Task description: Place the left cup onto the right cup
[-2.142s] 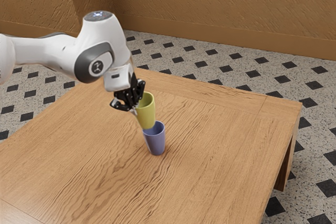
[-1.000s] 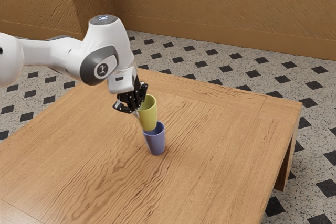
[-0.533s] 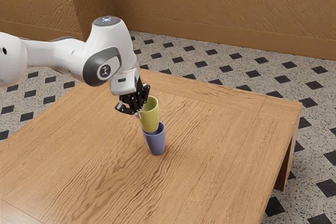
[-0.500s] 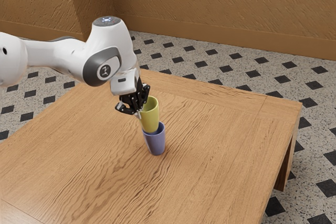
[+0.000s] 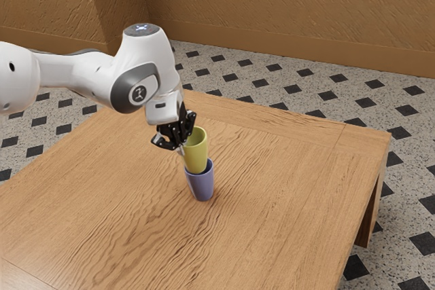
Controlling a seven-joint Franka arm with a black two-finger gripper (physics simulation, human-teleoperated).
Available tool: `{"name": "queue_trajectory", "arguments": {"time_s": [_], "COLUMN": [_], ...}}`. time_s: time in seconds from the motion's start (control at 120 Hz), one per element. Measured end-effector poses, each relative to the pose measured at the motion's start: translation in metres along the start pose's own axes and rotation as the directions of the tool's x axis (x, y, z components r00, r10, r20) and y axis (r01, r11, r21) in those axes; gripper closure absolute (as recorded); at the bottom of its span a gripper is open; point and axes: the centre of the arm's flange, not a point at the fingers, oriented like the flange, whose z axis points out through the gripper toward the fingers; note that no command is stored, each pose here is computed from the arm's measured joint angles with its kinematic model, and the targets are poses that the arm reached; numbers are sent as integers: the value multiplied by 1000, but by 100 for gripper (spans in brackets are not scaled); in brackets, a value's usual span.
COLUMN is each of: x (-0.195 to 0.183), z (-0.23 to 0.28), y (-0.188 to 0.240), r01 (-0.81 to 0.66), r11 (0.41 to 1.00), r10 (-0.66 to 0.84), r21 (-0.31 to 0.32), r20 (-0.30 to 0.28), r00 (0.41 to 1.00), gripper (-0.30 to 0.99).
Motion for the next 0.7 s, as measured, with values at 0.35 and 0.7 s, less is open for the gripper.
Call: {"name": "queue_trajectory", "arguments": {"time_s": [0.35,0.7], "x": [1,1], "z": [6,17], "y": [-2,-2], "r01": [-1,-2], "r11": [1000,1000], "r10": [1,2], "r21": [-9,-26], "r20": [0,1], "r00": [1000,1000], "gripper": [79,79]}}
